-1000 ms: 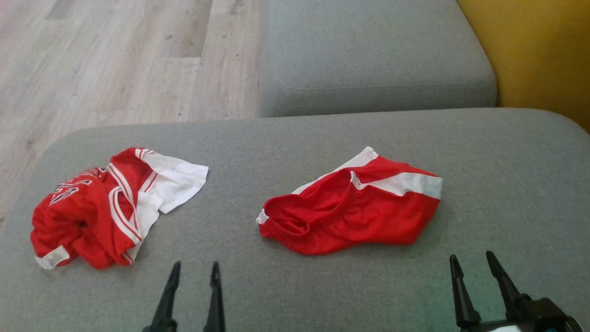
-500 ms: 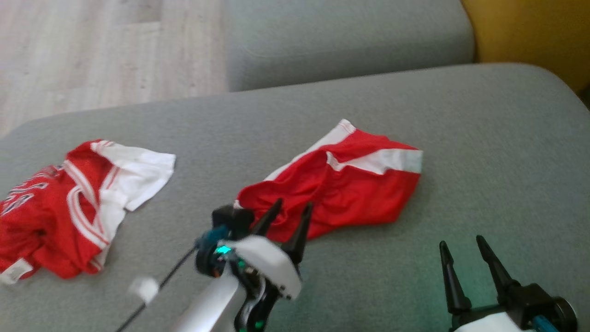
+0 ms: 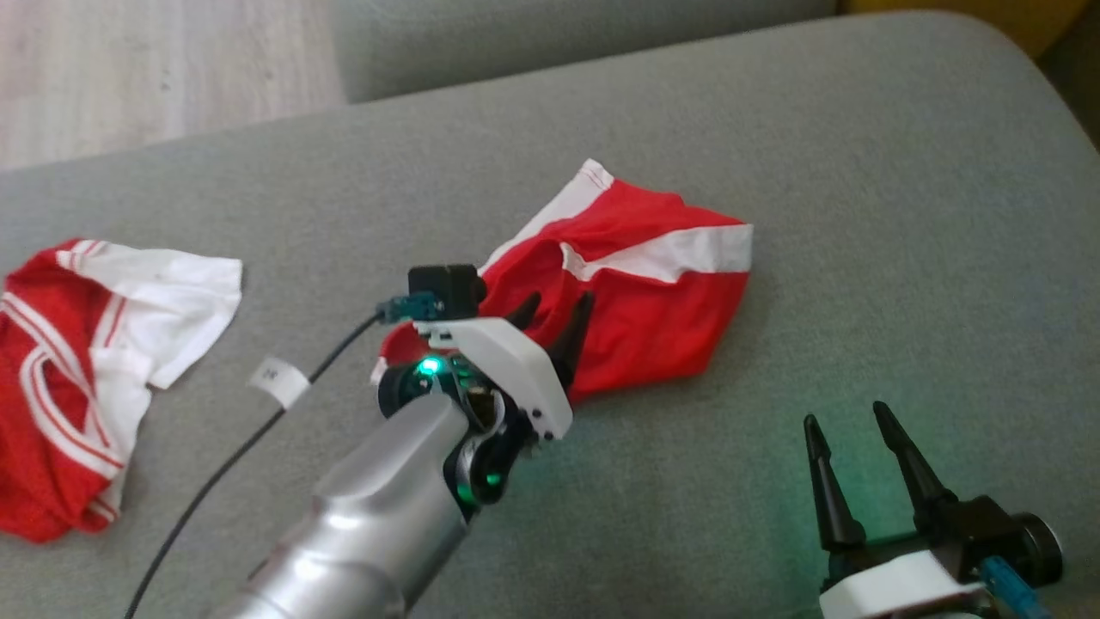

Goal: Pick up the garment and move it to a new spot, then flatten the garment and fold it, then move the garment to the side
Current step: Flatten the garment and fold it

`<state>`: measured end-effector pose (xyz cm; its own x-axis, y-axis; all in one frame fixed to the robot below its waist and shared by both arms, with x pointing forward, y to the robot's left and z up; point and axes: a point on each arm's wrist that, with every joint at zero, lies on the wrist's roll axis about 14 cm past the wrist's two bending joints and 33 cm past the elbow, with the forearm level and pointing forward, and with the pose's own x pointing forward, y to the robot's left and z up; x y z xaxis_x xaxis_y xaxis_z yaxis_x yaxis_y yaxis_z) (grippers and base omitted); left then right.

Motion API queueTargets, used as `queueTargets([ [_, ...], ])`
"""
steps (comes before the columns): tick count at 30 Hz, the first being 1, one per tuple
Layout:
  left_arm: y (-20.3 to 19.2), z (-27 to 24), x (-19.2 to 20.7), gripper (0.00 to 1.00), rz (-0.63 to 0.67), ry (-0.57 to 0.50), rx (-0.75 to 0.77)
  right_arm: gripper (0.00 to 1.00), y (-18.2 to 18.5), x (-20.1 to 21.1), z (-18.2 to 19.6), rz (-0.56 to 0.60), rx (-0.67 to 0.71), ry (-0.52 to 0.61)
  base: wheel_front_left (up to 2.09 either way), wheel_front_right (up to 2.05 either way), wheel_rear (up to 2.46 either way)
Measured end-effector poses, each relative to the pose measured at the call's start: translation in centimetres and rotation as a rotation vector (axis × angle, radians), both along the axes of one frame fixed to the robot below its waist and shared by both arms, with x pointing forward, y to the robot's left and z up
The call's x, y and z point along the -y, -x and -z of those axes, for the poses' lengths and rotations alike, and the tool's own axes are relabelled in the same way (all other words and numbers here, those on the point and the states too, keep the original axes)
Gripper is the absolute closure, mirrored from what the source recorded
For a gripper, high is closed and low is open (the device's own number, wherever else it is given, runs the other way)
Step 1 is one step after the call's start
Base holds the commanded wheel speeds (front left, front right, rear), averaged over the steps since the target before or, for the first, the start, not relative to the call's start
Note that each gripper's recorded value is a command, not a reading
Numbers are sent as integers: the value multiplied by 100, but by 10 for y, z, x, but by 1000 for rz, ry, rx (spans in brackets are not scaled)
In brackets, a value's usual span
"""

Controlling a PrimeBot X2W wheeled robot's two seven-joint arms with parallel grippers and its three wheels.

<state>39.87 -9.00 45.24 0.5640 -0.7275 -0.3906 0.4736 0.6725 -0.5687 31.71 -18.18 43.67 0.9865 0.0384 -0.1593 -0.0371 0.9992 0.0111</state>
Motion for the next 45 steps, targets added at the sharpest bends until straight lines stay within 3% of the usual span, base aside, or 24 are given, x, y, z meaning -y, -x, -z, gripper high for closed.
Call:
queueTargets([
  [14, -30, 11, 18, 1, -1, -8, -45, 0, -4, 8, 5, 30, -22, 9, 0, 0, 0],
  [17, -35, 14, 19, 85, -8, -6, -38, 0, -2, 11, 7, 41, -29, 10, 0, 0, 0],
  [18, -36, 13, 21, 100, -4, -3, -33, 0, -1, 12, 7, 45, -31, 11, 0, 0, 0],
  [26, -23, -24, 49, 100, 128, 73, 90, 0, 6, 17, -2, 68, 1, -7, 0, 0, 0],
  [31, -17, -114, 82, 100, 197, 203, 307, 0, 19, 16, -16, 79, 53, -23, 0, 0, 0],
  [40, 32, -270, 122, 100, 376, 363, 657, 0, 45, 22, -24, 116, 97, -36, 0, 0, 0],
  [45, 32, -280, 109, 100, 360, 334, 701, 0, 37, 17, -29, 89, 116, -41, 0, 0, 0],
])
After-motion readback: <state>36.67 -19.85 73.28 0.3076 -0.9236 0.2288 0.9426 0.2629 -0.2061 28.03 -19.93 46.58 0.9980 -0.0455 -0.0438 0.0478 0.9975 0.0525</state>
